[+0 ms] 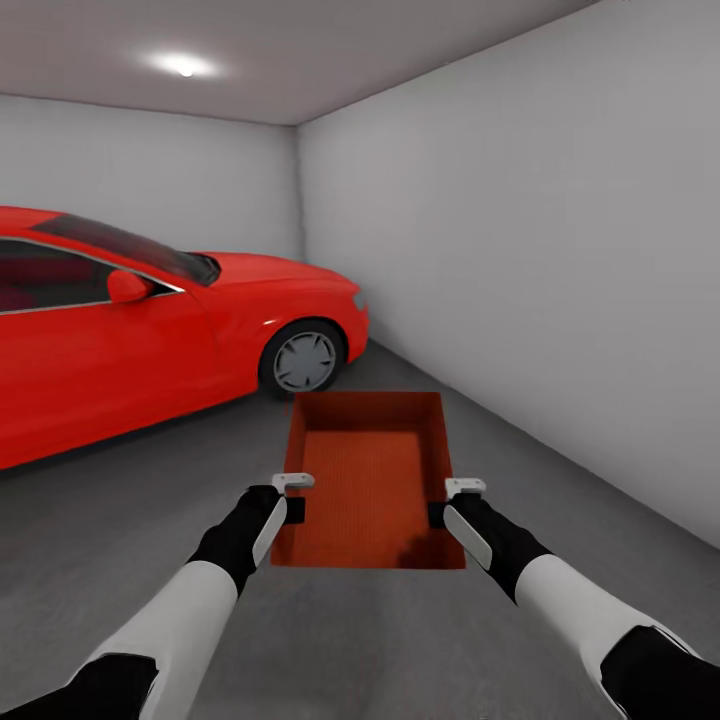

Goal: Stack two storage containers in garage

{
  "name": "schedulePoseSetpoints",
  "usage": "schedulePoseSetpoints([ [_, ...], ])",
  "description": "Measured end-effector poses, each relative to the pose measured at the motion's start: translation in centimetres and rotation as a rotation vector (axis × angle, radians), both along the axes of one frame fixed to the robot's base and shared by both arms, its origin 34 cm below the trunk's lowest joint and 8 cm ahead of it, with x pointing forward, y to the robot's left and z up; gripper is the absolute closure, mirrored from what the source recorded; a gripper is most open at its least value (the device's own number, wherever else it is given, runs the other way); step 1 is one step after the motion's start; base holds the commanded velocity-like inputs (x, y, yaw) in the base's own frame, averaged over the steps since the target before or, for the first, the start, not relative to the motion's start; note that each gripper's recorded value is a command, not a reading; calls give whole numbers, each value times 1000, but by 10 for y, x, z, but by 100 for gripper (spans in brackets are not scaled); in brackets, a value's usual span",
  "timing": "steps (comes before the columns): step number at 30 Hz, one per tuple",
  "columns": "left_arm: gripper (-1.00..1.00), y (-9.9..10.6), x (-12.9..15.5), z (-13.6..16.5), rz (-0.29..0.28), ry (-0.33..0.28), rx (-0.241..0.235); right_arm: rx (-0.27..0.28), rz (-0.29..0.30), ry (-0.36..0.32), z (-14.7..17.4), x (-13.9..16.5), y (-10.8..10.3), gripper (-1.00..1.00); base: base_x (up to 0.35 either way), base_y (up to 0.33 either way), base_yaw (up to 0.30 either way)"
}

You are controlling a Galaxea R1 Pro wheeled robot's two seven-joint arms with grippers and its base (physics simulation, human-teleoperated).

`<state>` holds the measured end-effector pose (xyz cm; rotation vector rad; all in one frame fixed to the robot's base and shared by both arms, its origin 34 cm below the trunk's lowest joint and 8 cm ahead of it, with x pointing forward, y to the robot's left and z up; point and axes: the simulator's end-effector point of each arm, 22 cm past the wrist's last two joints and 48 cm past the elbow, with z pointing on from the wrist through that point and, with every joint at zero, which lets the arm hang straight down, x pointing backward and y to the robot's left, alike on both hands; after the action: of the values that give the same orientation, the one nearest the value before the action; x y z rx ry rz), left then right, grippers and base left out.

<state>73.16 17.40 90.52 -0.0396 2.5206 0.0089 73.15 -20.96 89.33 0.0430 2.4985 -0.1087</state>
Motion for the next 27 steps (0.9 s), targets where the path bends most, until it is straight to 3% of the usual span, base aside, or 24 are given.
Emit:
schedulePoseSetpoints([
  [27, 100, 0, 0, 0, 1, 0, 0, 0, 0, 0, 0, 0, 0, 100, 0, 0, -285],
])
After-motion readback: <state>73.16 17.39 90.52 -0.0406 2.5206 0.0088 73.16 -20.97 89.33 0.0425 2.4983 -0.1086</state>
